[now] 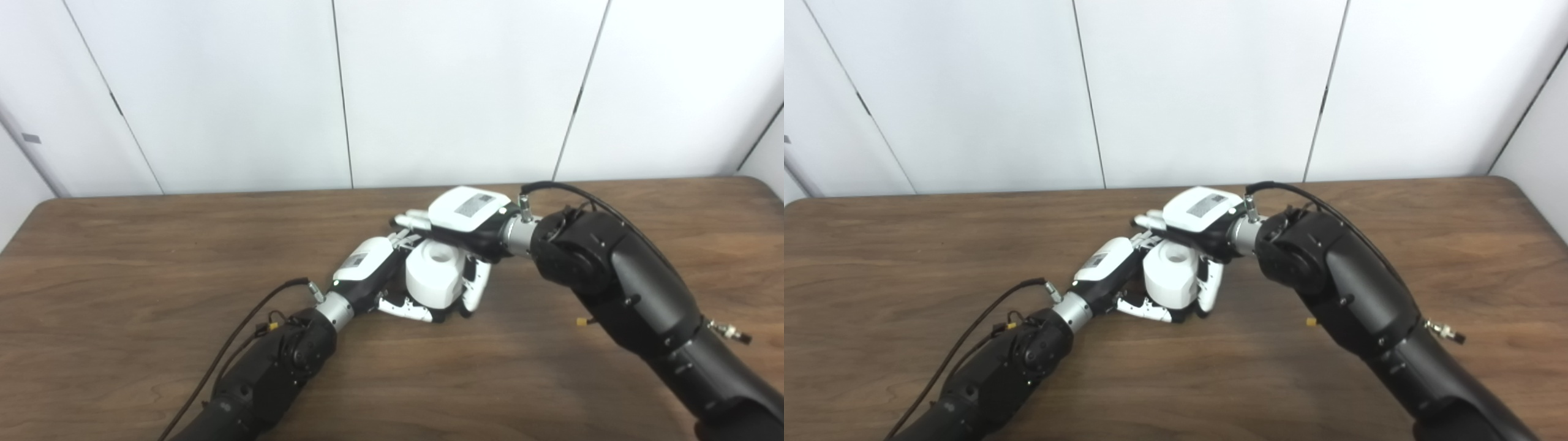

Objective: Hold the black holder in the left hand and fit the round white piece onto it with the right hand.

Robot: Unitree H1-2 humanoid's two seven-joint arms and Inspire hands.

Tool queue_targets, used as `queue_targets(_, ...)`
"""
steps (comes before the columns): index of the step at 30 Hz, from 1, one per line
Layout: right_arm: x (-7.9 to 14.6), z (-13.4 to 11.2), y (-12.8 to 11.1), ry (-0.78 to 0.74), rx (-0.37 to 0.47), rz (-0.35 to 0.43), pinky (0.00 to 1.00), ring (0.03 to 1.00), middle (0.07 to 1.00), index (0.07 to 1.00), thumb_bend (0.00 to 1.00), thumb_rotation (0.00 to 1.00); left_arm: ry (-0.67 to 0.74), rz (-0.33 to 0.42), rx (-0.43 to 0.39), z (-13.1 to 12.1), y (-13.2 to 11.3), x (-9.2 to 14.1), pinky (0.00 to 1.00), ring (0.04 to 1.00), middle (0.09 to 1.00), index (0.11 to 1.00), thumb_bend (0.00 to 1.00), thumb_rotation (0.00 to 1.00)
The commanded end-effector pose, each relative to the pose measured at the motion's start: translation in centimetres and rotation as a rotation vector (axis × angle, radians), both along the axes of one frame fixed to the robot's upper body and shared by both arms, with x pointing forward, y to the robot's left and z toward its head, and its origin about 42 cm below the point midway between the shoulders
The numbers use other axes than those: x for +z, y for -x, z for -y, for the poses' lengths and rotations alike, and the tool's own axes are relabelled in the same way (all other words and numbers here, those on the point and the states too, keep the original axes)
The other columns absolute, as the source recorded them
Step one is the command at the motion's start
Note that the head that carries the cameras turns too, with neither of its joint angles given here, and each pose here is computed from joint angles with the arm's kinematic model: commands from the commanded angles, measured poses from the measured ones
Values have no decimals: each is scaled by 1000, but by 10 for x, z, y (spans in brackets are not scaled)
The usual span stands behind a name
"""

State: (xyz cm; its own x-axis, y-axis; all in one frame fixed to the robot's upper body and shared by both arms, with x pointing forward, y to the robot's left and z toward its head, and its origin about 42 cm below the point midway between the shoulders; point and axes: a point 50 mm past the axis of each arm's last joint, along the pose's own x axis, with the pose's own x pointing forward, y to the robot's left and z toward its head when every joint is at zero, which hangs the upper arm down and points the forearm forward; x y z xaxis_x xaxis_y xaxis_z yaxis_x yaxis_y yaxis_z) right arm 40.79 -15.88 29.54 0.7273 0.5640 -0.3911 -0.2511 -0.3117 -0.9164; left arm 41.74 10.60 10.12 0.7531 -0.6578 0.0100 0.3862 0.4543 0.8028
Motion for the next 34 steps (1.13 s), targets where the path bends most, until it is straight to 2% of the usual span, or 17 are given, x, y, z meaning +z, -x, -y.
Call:
queue_targets(1,39,3,-4,47,-27,46,795,941,1000,1000,1000,273,-128,-202,-55,5,47,-67,1000,1000,927,481,524,61)
queue_targets(4,45,9,-3,78,-49,13,806,954,1000,1000,1000,251,-132,-202,-57,4,46,-67,1000,1000,931,481,524,61)
queue_targets(11,48,25,-1,111,-78,-7,808,950,1000,1000,1000,236,-133,-209,-55,2,45,-68,1000,1000,929,481,524,62)
queue_targets(17,57,35,-1,66,-100,22,828,955,1000,1000,1000,247,-132,-198,-55,2,46,-69,1000,1000,924,481,524,61)
queue_targets(23,68,51,-4,24,-143,54,767,940,1000,1000,1000,234,-128,-196,-56,1,45,-70,1000,1000,927,481,524,60)
queue_targets(28,67,80,-4,-22,-212,106,625,862,970,1000,958,171,-131,-202,-53,0,43,-71,1000,1000,932,481,524,61)
queue_targets(30,62,92,-3,-60,-237,147,554,798,911,957,927,157,-131,-201,-55,-1,42,-71,1000,1000,934,481,524,61)
queue_targets(31,59,97,-2,-90,-245,167,517,750,867,900,905,141,-131,-201,-55,-2,42,-71,1000,1000,934,481,524,60)
queue_targets(34,44,112,3,-262,-300,202,484,699,787,778,855,128,-127,-211,-43,-5,41,-72,1000,1000,938,481,524,61)
